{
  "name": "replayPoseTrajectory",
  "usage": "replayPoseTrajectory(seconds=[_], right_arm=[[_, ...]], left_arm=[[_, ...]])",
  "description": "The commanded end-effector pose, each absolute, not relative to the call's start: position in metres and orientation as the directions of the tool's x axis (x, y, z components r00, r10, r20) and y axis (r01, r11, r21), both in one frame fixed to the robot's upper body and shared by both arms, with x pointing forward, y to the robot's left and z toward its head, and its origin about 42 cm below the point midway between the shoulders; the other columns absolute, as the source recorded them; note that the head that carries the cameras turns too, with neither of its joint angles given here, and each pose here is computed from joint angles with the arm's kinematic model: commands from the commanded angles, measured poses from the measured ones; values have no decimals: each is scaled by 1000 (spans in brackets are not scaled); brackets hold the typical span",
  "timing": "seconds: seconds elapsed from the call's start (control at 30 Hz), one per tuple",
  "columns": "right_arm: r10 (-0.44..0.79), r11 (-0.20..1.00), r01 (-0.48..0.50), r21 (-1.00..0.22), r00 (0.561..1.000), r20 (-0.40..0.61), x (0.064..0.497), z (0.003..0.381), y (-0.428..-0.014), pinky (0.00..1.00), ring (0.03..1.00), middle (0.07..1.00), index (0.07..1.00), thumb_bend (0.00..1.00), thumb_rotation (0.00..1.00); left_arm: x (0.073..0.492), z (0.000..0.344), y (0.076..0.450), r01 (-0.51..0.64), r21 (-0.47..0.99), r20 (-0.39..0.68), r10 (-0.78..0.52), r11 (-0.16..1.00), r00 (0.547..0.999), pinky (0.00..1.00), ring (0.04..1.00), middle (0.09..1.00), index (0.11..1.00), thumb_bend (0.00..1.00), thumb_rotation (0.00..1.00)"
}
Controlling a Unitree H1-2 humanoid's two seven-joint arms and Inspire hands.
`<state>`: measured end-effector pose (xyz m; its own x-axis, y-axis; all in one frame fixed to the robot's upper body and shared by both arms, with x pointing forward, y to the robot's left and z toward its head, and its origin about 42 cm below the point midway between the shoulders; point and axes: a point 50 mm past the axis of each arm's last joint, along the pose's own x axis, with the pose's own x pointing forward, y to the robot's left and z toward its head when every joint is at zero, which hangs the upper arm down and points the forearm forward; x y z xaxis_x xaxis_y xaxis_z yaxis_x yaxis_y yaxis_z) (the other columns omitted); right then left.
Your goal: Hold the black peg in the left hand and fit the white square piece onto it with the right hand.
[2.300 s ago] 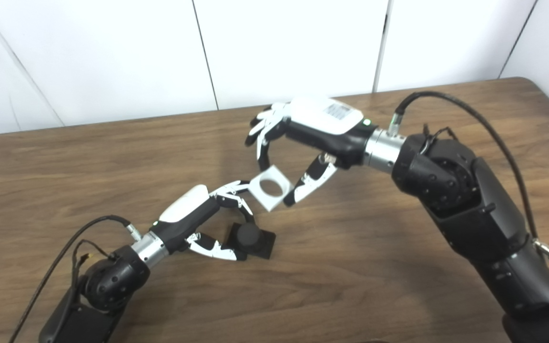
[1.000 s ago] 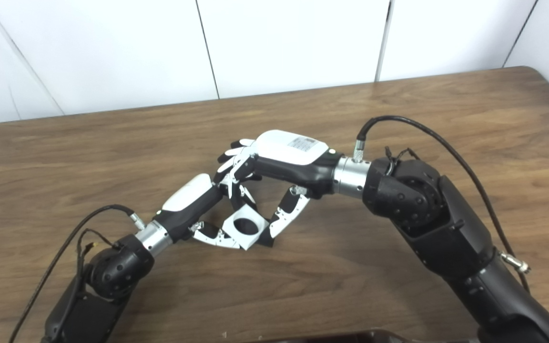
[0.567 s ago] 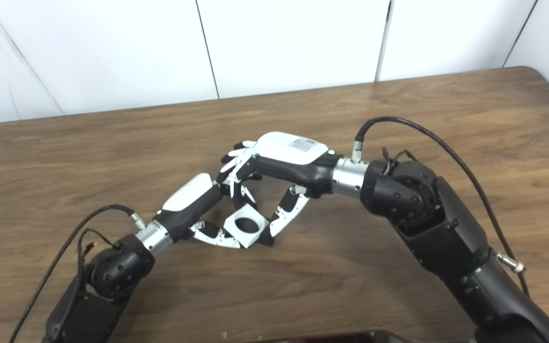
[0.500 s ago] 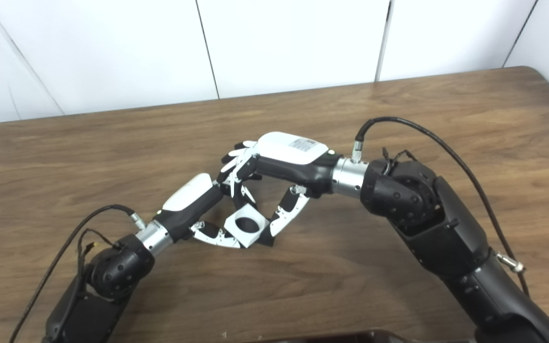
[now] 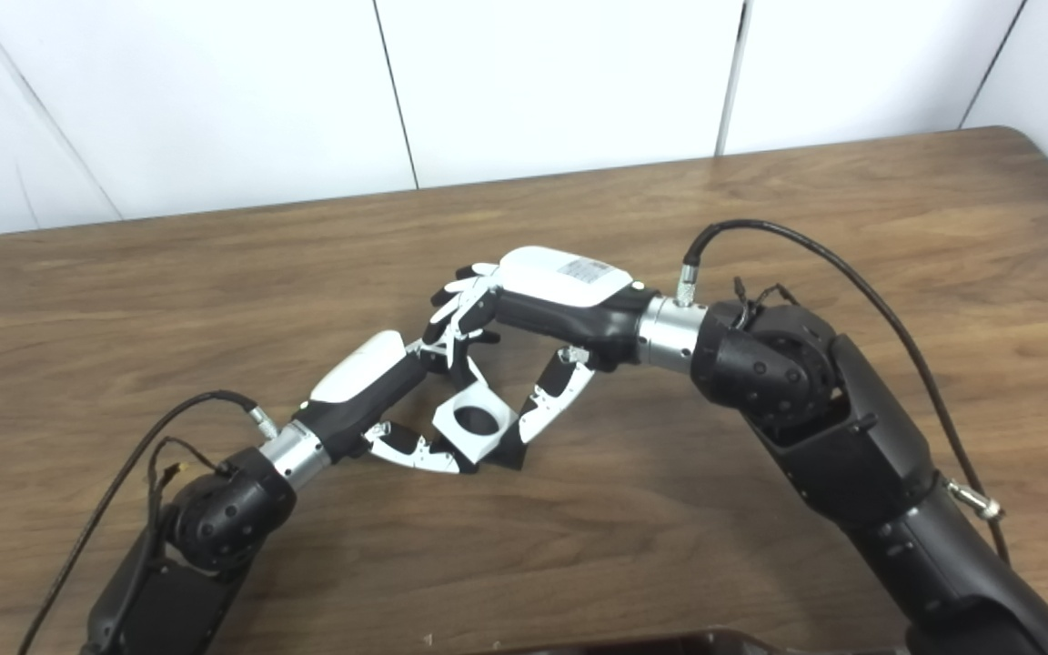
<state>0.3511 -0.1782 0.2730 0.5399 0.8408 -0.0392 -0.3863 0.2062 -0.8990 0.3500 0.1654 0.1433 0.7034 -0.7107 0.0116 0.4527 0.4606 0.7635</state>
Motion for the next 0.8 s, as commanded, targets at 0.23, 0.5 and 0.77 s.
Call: replayPoseTrajectory(seconds=[0.23, 0.5, 0.77], right_arm=[[842, 233, -324, -917, 539, 23, 355, 288, -178, 974, 903, 795, 478, 519, 141], [841, 235, -339, -911, 540, 16, 356, 282, -179, 979, 902, 799, 478, 519, 140], [837, 233, -342, -911, 548, 8, 360, 280, -178, 983, 903, 800, 478, 519, 140]], left_arm=[[350, 140, 168, 470, 766, -31, -704, 439, 709, 802, 956, 916, 497, 514, 89], [350, 141, 168, 472, 766, -38, -702, 437, 712, 804, 961, 918, 497, 515, 89], [351, 142, 167, 470, 766, -36, -700, 439, 713, 807, 961, 919, 497, 514, 89]])
